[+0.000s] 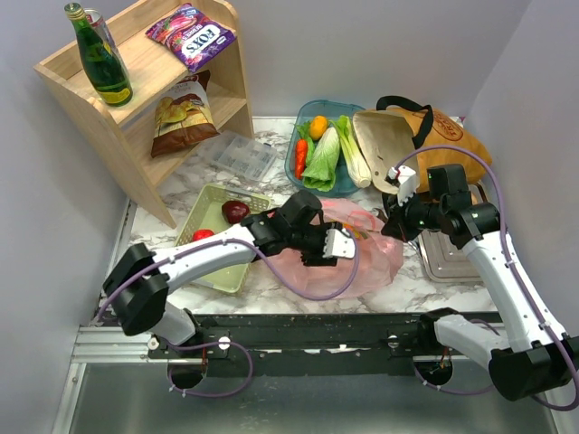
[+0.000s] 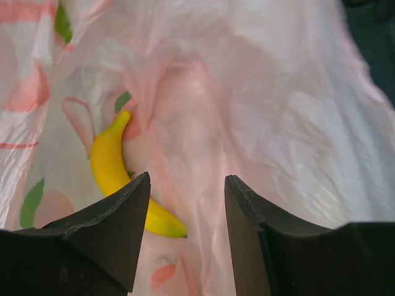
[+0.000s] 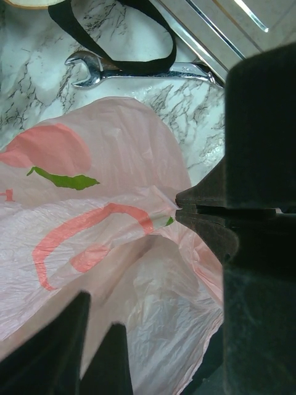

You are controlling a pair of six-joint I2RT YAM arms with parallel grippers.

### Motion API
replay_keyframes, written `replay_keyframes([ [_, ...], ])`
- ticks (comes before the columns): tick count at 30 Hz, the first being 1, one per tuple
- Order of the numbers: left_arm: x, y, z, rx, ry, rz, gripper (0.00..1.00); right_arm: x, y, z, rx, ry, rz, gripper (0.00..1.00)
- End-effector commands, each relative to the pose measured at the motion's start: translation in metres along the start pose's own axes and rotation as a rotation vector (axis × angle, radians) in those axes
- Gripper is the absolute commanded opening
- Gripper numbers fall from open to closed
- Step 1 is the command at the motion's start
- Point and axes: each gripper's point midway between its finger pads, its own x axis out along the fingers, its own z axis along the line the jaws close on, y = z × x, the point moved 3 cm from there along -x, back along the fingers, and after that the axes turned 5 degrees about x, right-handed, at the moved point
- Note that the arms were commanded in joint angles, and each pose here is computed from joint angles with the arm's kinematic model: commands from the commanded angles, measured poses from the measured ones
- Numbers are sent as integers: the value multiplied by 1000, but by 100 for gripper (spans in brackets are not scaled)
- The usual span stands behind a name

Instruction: Untie the knot of the grocery bags and take out the mixed food

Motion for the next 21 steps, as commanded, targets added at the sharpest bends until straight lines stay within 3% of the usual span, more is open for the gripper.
replay_keyframes([
  [1, 20, 24, 38, -173, -242, 103, 54, -8, -5, 2, 9, 14, -24, 1],
  [9, 38, 73, 62, -290, -404, 262, 60, -12, -2, 4, 15, 20, -9, 1],
  [15, 46, 98, 65, -298, -411, 336, 62, -12, -2, 3, 18, 22, -7, 1],
  [21, 59, 123, 56, -442, -370, 426, 62, -11, -4, 3, 20, 15, -5, 1],
])
